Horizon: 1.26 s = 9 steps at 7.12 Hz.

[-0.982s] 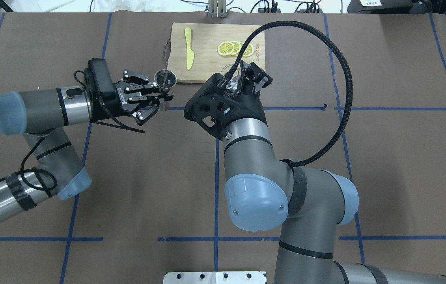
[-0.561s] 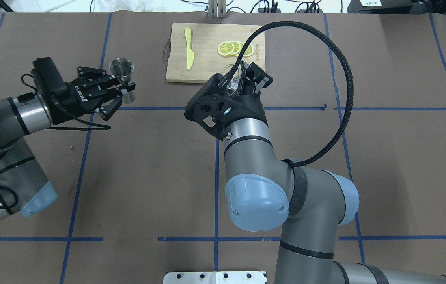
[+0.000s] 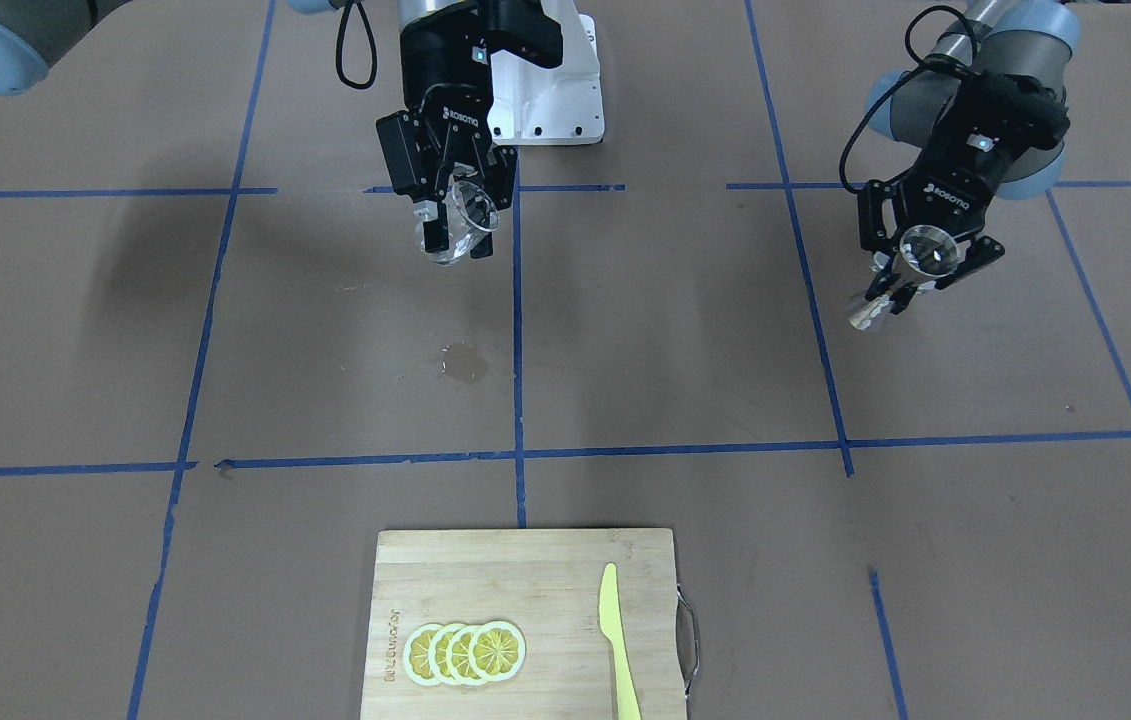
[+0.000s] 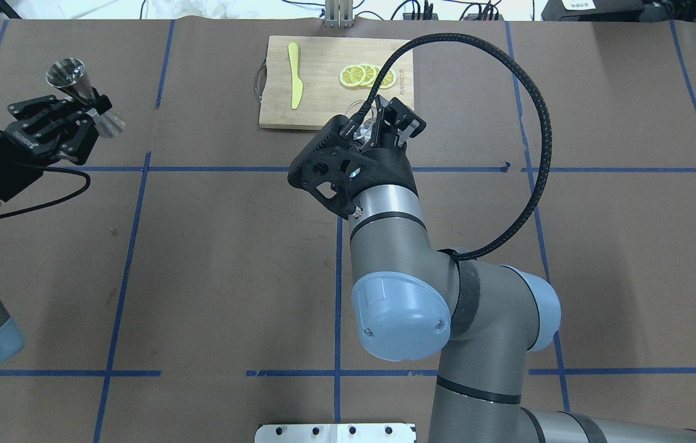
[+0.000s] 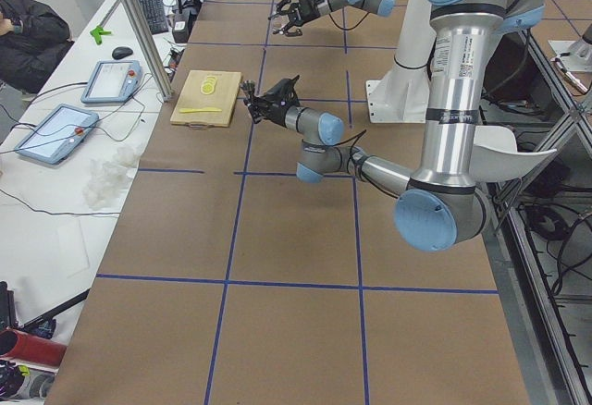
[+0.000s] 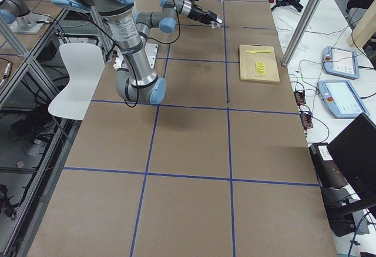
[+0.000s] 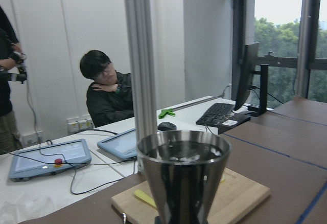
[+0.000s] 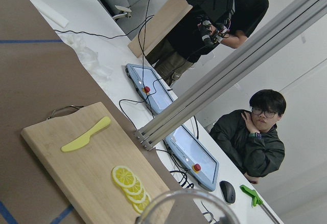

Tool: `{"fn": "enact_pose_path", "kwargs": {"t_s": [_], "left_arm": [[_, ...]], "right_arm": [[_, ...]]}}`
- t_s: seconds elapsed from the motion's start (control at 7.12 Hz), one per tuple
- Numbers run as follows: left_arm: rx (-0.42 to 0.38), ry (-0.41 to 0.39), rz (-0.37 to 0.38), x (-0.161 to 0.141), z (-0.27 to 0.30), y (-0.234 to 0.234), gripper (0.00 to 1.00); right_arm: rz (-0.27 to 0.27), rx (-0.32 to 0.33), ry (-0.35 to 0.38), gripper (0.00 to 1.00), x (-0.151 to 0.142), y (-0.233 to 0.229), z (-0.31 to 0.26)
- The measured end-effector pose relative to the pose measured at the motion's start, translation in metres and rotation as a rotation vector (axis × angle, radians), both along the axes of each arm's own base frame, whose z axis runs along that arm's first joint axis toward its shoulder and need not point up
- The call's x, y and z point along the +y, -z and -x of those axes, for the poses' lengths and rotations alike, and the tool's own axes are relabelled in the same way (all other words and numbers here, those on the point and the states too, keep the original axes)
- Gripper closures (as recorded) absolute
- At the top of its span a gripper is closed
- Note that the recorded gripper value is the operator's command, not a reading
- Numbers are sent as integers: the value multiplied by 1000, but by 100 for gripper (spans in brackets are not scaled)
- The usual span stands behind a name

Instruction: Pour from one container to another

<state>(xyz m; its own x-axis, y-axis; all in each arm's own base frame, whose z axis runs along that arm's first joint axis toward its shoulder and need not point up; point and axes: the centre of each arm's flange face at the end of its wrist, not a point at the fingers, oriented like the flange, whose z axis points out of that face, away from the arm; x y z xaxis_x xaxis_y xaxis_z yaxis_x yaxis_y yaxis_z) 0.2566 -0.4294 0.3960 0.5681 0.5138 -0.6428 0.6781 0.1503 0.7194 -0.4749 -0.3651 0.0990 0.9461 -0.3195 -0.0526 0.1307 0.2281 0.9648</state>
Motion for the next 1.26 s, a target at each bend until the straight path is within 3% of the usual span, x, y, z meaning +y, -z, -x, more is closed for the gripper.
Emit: {"fn": "enact_pose_path", "kwargs": {"t_s": [0.28,0.56,1.26], "left_arm": [[63,152,72,-1,15,-11,100],[62,252,119,7,16,-25,100],[-54,197,188,51,1,-77,100]], "right_arm": [[0,-1,0,100,0,0,0],[0,-1,0,100,0,0,0],[1,3,0,100,0,-2,0]]}}
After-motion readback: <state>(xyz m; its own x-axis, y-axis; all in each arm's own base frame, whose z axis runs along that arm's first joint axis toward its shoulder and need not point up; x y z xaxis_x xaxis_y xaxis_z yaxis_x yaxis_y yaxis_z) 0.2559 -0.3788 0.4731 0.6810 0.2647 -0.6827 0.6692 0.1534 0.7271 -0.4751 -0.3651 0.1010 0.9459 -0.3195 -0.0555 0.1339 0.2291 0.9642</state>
